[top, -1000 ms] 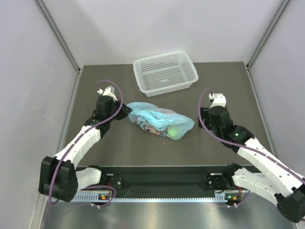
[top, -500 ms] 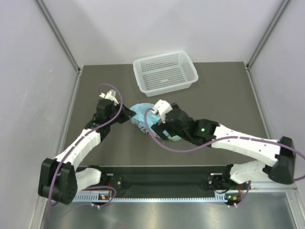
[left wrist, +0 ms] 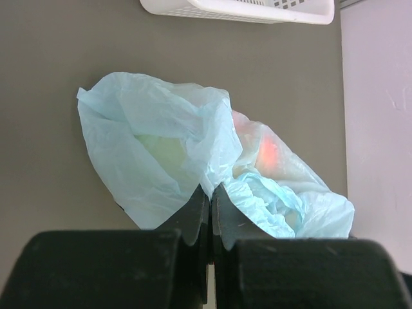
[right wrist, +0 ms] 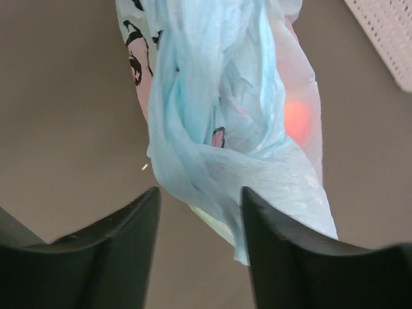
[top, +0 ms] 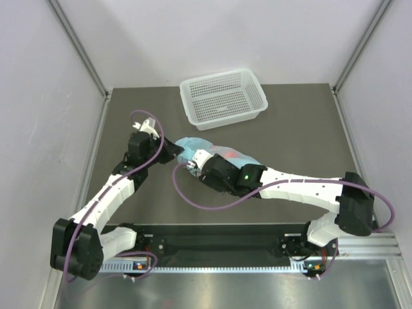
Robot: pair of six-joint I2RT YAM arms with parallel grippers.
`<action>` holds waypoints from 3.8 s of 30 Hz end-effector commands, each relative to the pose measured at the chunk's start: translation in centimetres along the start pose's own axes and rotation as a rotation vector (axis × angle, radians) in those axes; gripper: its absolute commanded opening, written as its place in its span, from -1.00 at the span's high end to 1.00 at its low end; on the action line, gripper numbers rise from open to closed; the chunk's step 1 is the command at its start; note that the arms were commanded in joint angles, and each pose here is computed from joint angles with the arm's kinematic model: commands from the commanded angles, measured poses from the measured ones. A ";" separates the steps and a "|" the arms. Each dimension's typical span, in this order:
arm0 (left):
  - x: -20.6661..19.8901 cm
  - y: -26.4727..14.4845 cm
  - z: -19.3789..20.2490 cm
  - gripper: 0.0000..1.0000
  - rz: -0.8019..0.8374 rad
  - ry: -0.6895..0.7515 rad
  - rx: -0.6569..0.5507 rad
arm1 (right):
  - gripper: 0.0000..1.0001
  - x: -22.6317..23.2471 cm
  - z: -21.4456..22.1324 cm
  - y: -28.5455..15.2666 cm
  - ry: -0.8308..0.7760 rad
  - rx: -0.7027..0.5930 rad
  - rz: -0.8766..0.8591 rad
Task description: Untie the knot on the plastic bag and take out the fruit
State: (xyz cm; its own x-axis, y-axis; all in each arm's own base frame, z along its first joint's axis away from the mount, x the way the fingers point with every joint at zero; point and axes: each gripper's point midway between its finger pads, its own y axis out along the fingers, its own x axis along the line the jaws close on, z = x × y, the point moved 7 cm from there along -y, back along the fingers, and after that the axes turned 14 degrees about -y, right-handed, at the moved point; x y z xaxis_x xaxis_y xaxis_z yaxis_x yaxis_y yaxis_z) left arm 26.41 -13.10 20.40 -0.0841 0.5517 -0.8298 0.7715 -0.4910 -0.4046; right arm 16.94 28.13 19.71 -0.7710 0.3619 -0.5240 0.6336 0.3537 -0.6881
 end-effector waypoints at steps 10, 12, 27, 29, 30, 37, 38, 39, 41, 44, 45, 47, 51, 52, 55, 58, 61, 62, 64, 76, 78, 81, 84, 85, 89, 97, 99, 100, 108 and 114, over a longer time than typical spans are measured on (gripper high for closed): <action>-0.3 -0.3 -1.0 1.00 0.000 0.056 -0.072 | 1.00 -7.8 4.6 -2.9 0.418 -0.063 0.231; -0.2 -0.4 -1.1 1.00 -0.007 0.066 -0.080 | 1.00 -8.5 6.0 -2.9 0.513 -0.075 0.250; -5.1 -3.8 0.1 -0.98 0.206 0.166 0.008 | 1.00 -10.8 10.4 -5.6 0.906 -0.314 0.223; -6.9 -4.9 0.2 -0.98 0.212 0.212 0.020 | 1.00 -10.6 10.3 -5.5 0.882 -0.319 0.200; -8.0 -5.5 0.7 -0.98 0.222 0.234 0.045 | 1.00 -10.6 10.3 -5.6 0.876 -0.323 0.197; -8.5 -6.8 4.5 -0.98 0.064 0.398 0.137 | 0.98 -10.7 10.1 -5.8 0.851 -0.325 0.184; -7.7 -7.1 4.9 -0.98 0.013 0.408 0.148 | 0.96 -10.7 10.1 -5.8 0.848 -0.325 0.179; -7.5 -7.2 5.4 -0.98 -0.005 0.424 0.153 | 0.95 -10.7 10.0 -5.7 0.842 -0.322 0.177; -6.6 -7.2 5.5 -0.98 -0.066 0.427 0.118 | 0.95 -10.7 10.0 -5.7 0.839 -0.320 0.177; -6.0 -6.9 6.6 -0.98 -0.116 0.430 0.105 | 0.95 -10.7 10.0 -5.5 0.834 -0.312 0.175; -5.9 -6.8 7.5 -0.98 -0.125 0.445 0.120 | 0.95 -10.8 10.0 -5.5 0.833 -0.311 0.177; -5.5 -6.2 8.7 -0.98 -0.161 0.447 0.129 | 0.95 -10.7 10.1 -5.5 0.831 -0.308 0.176; -5.1 -5.3 10.5 -0.98 -0.226 0.485 0.105 | 0.93 -10.6 10.2 -5.3 0.827 -0.299 0.173; -4.8 -4.8 10.9 -0.98 -0.248 0.492 0.103 | 0.93 -10.7 10.2 -5.3 0.824 -0.299 0.176; -3.6 -4.0 11.8 -0.98 -0.331 0.537 0.079 | 0.92 -10.6 10.3 -5.3 0.819 -0.293 0.174; -1.8 -3.1 11.9 -0.98 -0.417 0.568 0.044 | 0.92 -10.6 10.3 -5.2 0.813 -0.290 0.171; -0.9 -2.6 12.0 -0.83 -0.452 0.585 0.031 | 0.92 -10.5 10.4 -5.1 0.809 -0.287 0.167; -1.2 -2.3 12.1 -0.71 -0.428 0.583 0.024 | 0.93 -10.4 10.4 -5.0 0.810 -0.285 0.166; -1.2 -2.1 12.3 -0.16 -0.402 0.593 0.030 | 0.94 -10.3 10.4 -5.0 0.810 -0.286 0.161; -10.3 -7.9 9.8 1.00 0.184 0.251 0.009 | 1.00 -10.0 12.0 -4.7 0.867 -0.242 0.228; -10.9 -9.7 8.6 1.00 0.258 0.178 -0.043 | 1.00 -9.9 12.4 -4.6 0.878 -0.236 0.246; -11.2 -11.5 7.4 1.00 0.325 0.060 -0.100 | 1.00 -9.7 13.0 -4.4 0.891 -0.211 0.267; -10.5 -12.4 6.7 1.00 0.342 -0.006 -0.144 | 1.00 -9.7 13.6 -4.2 0.905 -0.188 0.289; -10.2 -12.5 6.4 1.00 0.336 -0.048 -0.176 | 1.00 -9.6 13.8 -4.1 0.909 -0.182 0.296; -8.0 -13.1 5.4 1.00 0.339 -0.153 -0.299 | 1.00 -9.7 14.7 -3.8 0.936 -0.136 0.341; -8.4 -14.3 3.6 1.00 0.400 -0.115 -0.432 | 0.96 -12.1 16.7 -4.6 1.021 -0.096 0.473; -9.9 -13.9 3.2 1.00 0.431 -0.053 -0.452 | 0.95 -13.4 16.5 -4.7 1.025 -0.118 0.490; -10.4 -13.6 3.1 1.00 0.431 -0.025 -0.459 | 0.95 -14.3 15.7 -5.0 1.013 -0.152 0.480; -15.2 -9.7 -0.9 1.00 0.516 0.071 -0.421 | 0.92 -19.1 11.0 -5.2 0.959 -0.293 0.419; -18.2 -8.5 -4.5 1.00 0.700 0.075 -0.406 | 0.50 -21.8 7.1 -7.7 0.876 -0.442 0.361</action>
State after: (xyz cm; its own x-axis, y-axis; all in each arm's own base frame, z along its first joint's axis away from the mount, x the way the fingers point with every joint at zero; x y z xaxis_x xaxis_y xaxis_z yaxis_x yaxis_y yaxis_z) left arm 25.46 -14.73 33.93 0.2576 0.4318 -0.8644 0.9353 -0.3360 0.1109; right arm 27.78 10.50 28.32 -0.2280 0.9736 0.0093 0.9109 0.2167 -0.3510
